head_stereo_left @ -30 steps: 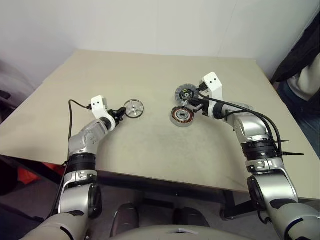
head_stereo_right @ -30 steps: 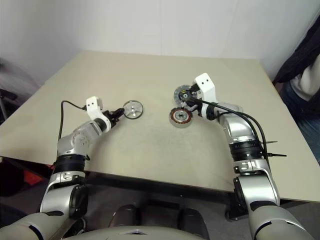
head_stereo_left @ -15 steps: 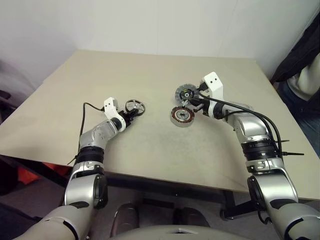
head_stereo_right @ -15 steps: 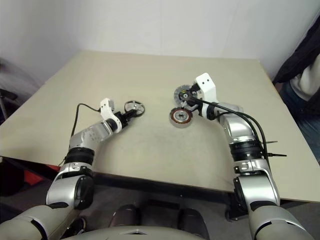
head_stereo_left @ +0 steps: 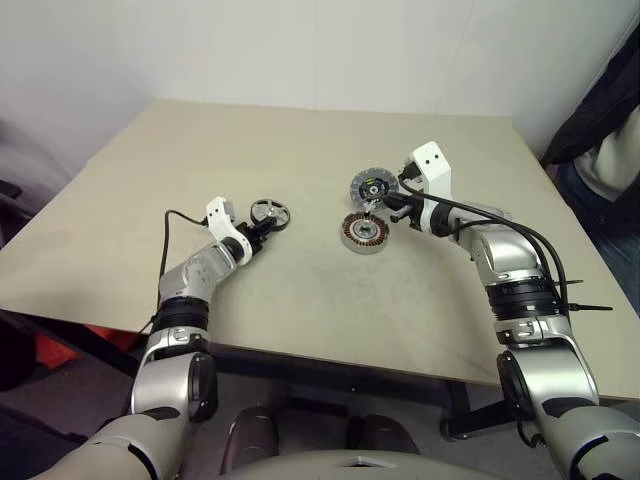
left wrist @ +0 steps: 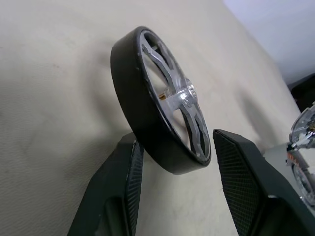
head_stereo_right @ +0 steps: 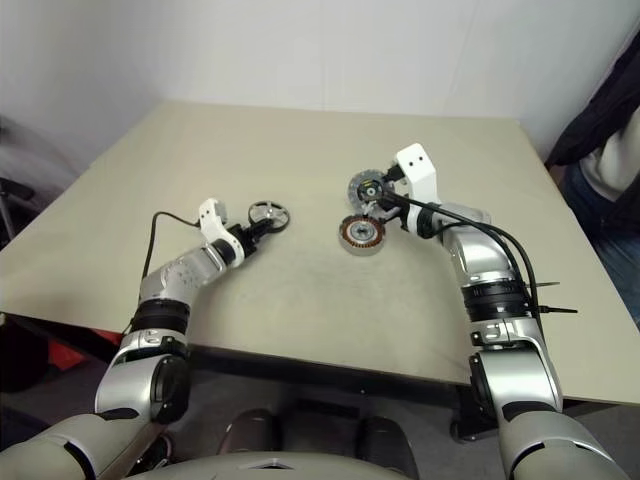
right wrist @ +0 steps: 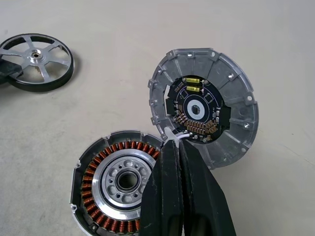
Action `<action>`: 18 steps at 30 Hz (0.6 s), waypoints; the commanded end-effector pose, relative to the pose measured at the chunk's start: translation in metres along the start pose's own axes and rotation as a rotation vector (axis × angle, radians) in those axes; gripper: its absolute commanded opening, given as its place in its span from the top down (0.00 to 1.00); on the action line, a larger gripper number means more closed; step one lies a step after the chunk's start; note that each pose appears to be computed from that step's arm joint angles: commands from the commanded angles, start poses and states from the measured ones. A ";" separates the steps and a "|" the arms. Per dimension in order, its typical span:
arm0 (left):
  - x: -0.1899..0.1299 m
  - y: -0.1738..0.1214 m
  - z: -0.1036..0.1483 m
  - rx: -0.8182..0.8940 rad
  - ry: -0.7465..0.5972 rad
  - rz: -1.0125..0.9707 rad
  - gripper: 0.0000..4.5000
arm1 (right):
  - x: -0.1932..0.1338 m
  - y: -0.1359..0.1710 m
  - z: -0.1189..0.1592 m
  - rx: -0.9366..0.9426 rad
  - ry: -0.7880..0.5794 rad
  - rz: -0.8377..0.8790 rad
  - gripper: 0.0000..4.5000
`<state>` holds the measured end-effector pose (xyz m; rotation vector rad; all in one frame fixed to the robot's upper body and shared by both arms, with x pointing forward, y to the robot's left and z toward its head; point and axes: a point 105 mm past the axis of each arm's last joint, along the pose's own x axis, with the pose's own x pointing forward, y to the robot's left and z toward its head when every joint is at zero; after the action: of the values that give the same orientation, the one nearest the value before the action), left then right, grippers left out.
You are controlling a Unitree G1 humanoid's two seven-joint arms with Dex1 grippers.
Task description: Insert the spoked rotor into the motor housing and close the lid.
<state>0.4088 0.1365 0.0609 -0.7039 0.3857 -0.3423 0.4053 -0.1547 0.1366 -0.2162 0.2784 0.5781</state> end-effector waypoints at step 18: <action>0.007 -0.021 0.005 -0.036 -0.027 -0.076 0.90 | -0.009 -0.017 0.021 -0.030 -0.050 -0.069 1.00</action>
<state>0.4160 0.1298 0.0720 -0.7603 0.3405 -0.3528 0.4068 -0.1610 0.1381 -0.2209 0.2759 0.5473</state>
